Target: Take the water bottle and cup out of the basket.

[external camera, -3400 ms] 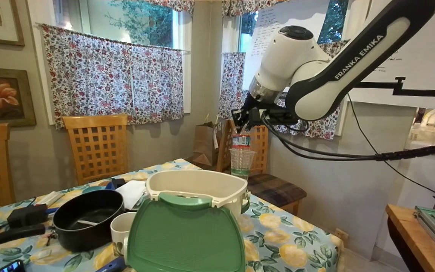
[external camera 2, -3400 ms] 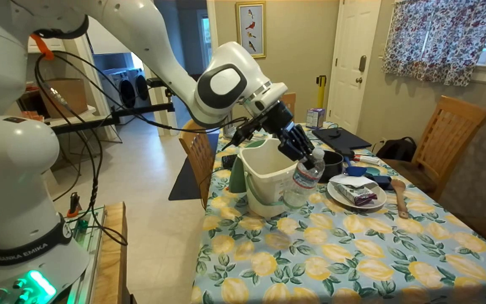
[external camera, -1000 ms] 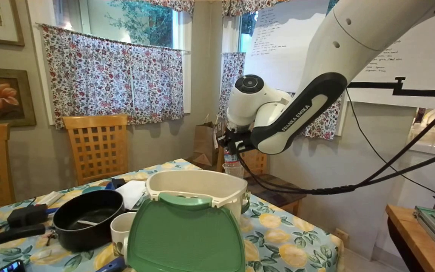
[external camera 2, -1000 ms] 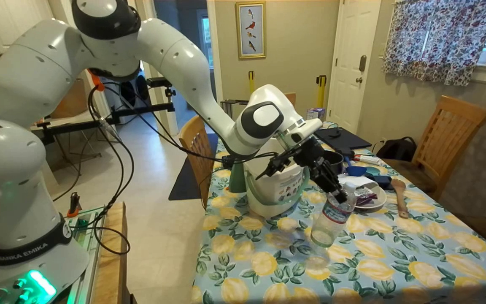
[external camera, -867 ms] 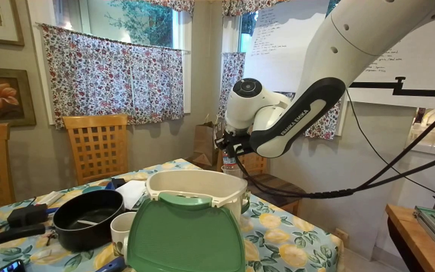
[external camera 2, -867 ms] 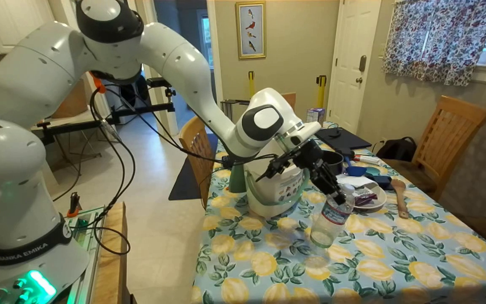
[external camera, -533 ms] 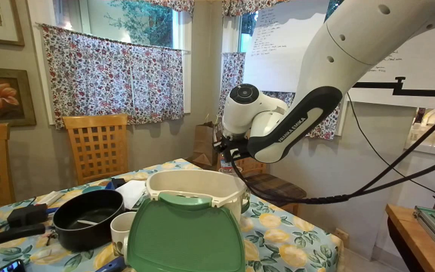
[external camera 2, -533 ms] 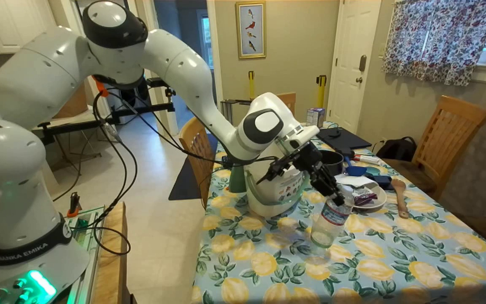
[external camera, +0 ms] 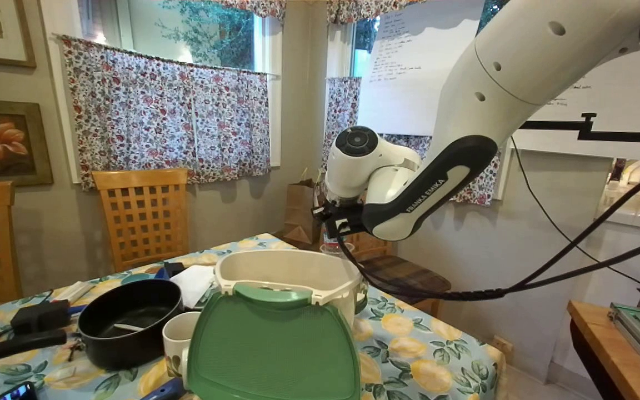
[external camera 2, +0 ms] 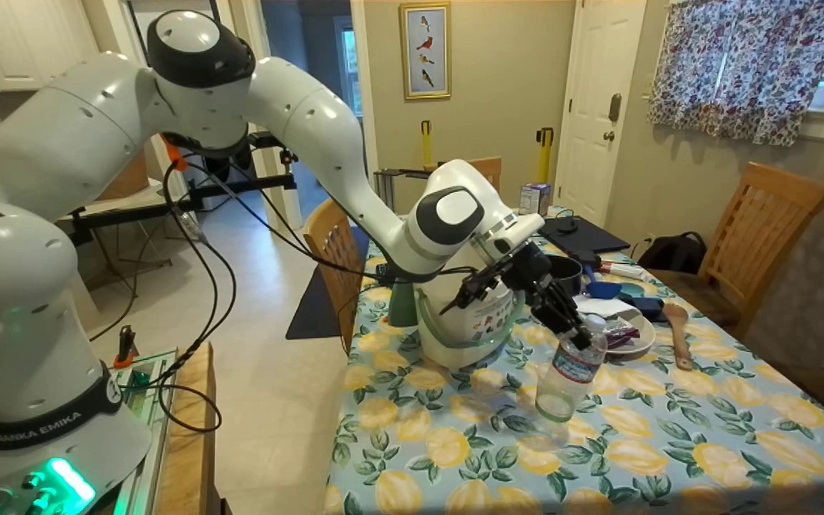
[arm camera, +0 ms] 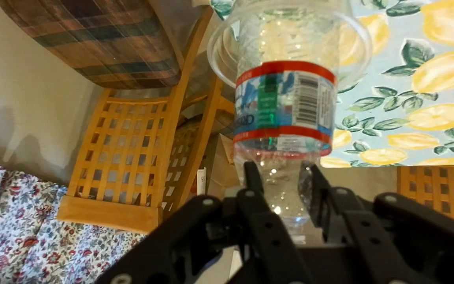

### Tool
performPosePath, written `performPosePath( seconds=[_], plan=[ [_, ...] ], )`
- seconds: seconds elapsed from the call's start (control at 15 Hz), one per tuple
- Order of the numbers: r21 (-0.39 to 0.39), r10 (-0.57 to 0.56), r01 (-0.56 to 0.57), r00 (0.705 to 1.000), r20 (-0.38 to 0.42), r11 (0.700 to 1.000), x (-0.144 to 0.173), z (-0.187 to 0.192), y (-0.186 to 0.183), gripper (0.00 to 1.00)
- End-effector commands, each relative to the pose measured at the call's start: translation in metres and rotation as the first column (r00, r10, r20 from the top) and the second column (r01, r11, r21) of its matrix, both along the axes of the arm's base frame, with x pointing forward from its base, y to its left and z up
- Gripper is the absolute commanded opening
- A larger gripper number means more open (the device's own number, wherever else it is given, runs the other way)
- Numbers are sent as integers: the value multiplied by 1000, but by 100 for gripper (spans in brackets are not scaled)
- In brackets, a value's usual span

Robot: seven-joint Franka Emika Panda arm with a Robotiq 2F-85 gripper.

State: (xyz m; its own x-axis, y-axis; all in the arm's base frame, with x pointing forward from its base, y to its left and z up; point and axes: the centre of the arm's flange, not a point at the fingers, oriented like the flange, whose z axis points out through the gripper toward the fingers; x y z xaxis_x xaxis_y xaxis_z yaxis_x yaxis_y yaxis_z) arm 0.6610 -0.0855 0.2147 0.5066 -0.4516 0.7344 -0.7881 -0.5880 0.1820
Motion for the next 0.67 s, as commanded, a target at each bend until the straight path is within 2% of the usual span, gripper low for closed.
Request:
performPosePath(
  seconds=[0.0,0.6],
  plan=[
    [-28,-30,32,999,39,999,10,0,-13,8],
    [-52,-46,50,996,71,997,26,-6,-29,8]
  ],
)
